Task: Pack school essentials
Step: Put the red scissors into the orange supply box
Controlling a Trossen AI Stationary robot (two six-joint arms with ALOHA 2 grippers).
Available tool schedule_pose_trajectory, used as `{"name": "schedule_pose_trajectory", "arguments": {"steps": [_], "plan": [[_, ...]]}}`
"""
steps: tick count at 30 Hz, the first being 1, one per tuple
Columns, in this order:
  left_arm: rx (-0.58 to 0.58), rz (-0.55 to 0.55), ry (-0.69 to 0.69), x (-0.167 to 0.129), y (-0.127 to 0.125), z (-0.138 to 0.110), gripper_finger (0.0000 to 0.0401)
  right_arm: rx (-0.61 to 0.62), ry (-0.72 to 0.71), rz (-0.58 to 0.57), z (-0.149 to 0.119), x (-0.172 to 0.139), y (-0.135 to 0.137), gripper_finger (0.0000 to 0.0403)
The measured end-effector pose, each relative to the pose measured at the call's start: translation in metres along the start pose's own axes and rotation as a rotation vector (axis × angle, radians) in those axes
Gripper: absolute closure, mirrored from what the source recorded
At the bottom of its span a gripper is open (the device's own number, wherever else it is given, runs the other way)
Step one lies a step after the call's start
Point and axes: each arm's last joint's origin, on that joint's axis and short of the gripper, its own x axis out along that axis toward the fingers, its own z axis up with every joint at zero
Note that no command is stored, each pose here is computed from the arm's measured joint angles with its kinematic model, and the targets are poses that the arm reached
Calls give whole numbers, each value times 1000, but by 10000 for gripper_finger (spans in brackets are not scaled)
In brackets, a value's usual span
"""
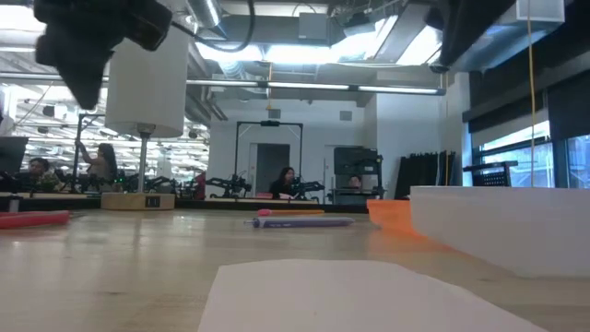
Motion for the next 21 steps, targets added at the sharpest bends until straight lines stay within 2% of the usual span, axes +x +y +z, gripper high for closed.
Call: {"name": "schedule_pose_trajectory", "arguments": {"steps": [3, 8, 17, 21], "plan": [[-26, 34, 24, 0, 2, -6, 354, -24, -91, 29, 8, 0, 4, 302], [-43, 49, 42, 4, 4, -11, 354, -75, -249, 13, 21, -3, 9, 302], [-26, 102, 80, 19, 14, -17, 360, -113, -266, 13, 22, -3, 9, 302], [20, 99, 82, 19, 14, -16, 366, -114, -266, 12, 22, -3, 9, 302]]}}
